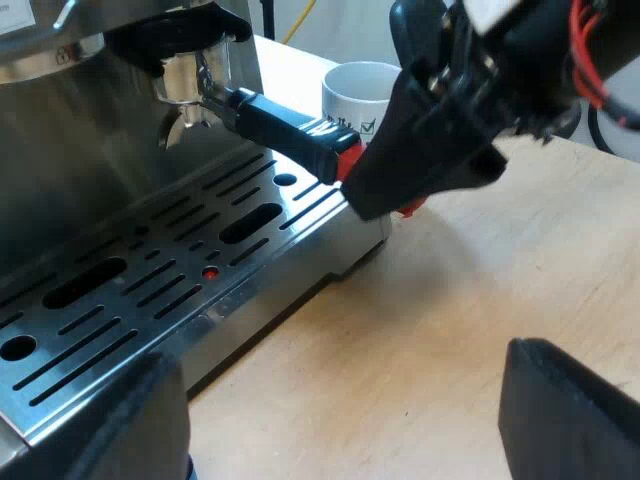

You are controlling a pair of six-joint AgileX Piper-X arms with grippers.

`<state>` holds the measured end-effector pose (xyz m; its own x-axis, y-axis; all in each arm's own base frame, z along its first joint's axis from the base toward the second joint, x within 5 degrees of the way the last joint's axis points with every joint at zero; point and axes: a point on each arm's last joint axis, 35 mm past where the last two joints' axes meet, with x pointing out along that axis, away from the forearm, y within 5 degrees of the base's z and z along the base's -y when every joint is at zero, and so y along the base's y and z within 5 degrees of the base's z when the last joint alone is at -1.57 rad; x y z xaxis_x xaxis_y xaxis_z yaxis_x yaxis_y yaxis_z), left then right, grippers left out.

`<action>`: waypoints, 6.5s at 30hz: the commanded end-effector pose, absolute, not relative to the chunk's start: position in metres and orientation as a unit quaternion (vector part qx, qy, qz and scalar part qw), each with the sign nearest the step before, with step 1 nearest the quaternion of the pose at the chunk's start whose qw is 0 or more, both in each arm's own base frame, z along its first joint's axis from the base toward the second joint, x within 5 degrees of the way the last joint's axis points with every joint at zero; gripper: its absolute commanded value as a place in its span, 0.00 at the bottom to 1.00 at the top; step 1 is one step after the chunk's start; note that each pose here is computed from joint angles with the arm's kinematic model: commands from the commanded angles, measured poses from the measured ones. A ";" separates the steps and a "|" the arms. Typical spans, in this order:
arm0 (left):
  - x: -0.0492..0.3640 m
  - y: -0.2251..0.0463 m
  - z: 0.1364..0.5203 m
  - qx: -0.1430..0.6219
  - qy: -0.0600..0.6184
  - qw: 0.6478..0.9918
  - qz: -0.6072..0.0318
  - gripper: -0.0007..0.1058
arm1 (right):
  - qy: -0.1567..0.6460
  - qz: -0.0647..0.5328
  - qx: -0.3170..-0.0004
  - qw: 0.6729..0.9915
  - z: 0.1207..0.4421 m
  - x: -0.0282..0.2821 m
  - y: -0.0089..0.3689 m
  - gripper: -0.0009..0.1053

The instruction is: Grind coffee beans and then tamp

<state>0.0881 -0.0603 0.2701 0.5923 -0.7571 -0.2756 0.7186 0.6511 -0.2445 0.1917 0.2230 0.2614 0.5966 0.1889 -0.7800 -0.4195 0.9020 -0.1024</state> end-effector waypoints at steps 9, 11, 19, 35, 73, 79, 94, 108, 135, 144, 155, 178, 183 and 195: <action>0.087 -0.060 0.271 -0.055 0.178 0.889 -0.419 0.63 | 0.413 0.173 -0.135 0.884 0.254 0.199 0.231 0.55; 0.087 -0.060 0.271 -0.055 0.178 0.889 -0.419 0.63 | 0.412 0.174 -0.135 0.884 0.251 0.201 0.233 0.55; 0.087 -0.060 0.271 -0.055 0.178 0.889 -0.419 0.63 | 0.414 0.173 -0.137 0.883 0.246 0.203 0.235 0.55; 0.087 -0.060 0.271 -0.055 0.178 0.889 -0.419 0.63 | 0.413 0.173 -0.136 0.883 0.246 0.203 0.236 0.55; 0.087 -0.060 0.271 -0.055 0.178 0.889 -0.419 0.63 | 0.413 0.174 -0.137 0.883 0.246 0.203 0.236 0.01; 0.087 -0.060 0.271 -0.055 0.178 0.889 -0.419 0.63 | 0.411 0.171 -0.138 0.885 0.246 0.203 0.236 0.01; 0.087 -0.060 0.271 -0.055 0.178 0.889 -0.419 0.63 | 0.354 0.133 -0.129 0.917 0.256 0.209 0.238 0.01; 0.087 -0.060 0.271 -0.055 0.178 0.889 -0.419 0.63 | 0.343 0.129 -0.122 0.922 0.258 0.211 0.238 0.01; 0.087 -0.060 0.271 -0.055 0.178 0.889 -0.419 0.63 | 0.368 0.115 -0.158 0.909 0.258 0.164 0.245 0.01; 0.087 -0.060 0.271 -0.055 0.178 0.889 -0.419 0.63 | 0.361 0.106 -0.152 0.914 0.262 0.156 0.245 0.01; 0.087 -0.060 0.271 -0.055 0.178 0.889 -0.419 0.63 | 0.343 0.114 -0.166 0.918 0.263 0.143 0.252 0.01; 0.086 -0.060 0.268 -0.055 0.193 0.887 -0.417 0.63 | 0.332 0.140 -0.179 0.915 0.261 0.092 0.245 0.01; 0.086 -0.060 0.268 -0.055 0.193 0.887 -0.417 0.63 | 0.292 0.143 -0.180 0.928 0.259 0.075 0.240 0.01; 0.086 -0.060 0.268 -0.055 0.193 0.887 -0.417 0.63 | 0.237 0.156 -0.195 0.939 0.230 0.044 0.227 0.01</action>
<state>0.0868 -0.0597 0.2659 0.5813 -0.7516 -0.3117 0.7091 0.6558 -0.2589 0.0419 0.2256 0.2228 0.8007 0.2024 -0.5638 -0.4289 0.8508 -0.3037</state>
